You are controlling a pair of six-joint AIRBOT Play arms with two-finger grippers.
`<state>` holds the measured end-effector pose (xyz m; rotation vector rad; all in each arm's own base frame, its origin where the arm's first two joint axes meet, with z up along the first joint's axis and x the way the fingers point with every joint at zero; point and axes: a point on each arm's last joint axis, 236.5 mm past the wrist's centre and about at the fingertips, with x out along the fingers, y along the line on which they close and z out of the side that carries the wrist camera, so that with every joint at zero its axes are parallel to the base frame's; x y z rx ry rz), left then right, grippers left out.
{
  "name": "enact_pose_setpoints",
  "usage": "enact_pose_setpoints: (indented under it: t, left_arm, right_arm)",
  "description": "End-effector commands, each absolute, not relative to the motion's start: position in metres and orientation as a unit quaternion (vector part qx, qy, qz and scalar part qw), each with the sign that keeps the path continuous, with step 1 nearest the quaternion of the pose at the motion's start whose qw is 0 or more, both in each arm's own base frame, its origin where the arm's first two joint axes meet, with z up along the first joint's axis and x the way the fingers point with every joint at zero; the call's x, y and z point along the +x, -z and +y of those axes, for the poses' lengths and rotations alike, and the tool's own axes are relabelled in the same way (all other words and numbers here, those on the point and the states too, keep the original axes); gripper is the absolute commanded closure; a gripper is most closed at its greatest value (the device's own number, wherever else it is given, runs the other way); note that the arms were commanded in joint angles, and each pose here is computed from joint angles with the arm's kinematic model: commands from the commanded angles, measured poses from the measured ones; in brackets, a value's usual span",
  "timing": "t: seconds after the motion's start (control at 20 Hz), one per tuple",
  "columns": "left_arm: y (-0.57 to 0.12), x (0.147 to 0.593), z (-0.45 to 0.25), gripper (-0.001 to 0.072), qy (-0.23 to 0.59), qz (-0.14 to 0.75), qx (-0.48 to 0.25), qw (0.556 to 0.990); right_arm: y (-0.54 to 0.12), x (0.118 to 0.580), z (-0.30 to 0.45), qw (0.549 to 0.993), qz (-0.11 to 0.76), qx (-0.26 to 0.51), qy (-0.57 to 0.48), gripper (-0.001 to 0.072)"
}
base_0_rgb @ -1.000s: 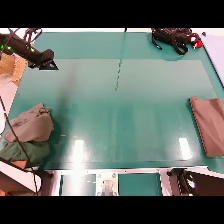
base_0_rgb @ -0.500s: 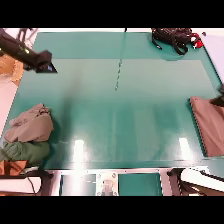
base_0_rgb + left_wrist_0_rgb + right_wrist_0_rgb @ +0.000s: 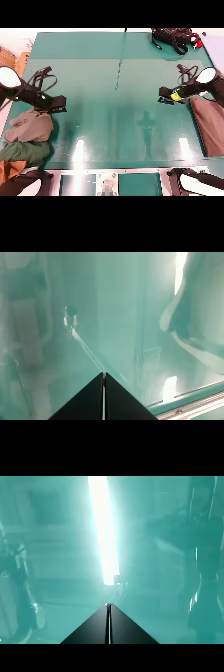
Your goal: Fold the shirts.
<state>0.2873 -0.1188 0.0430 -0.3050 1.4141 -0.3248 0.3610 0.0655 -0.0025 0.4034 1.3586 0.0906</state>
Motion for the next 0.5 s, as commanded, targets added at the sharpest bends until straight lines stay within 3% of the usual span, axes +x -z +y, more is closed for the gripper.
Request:
enact_pose_setpoints:
  t: [0.0, 0.45]
  left_arm:
    - [-0.0347, 0.282, -0.1189, 0.0684, 0.14, 0.641, -0.143, 0.741]
    - [-0.0356, 0.2878, -0.1189, 0.0684, 0.14, 0.632, -0.143, 0.749]
  right_arm:
    - [0.0047, 0.3582, 0.0911, 0.761, 0.624, 0.165, -0.07, 0.0696]
    - [0.0048, 0.3578, 0.0927, 0.761, 0.624, 0.163, -0.072, 0.0696]
